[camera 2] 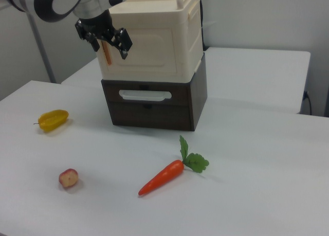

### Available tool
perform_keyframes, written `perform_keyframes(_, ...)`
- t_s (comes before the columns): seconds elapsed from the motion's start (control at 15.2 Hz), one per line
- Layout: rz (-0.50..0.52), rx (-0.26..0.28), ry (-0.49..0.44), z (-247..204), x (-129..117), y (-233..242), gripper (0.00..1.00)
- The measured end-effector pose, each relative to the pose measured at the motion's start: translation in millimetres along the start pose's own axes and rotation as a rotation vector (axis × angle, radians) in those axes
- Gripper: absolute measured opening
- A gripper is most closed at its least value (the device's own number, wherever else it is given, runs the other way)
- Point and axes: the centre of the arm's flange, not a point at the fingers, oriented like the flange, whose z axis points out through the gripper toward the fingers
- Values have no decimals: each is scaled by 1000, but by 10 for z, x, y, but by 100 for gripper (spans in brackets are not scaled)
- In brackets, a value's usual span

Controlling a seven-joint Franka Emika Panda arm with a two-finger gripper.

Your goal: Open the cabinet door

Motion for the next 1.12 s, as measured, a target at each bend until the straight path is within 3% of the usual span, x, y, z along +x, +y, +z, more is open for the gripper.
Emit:
perform_keyframes(0.53,-63,-11,105,470,263,-383,100)
perform_keyframes(1.12,-90,-22,185,661,388,-559,100)
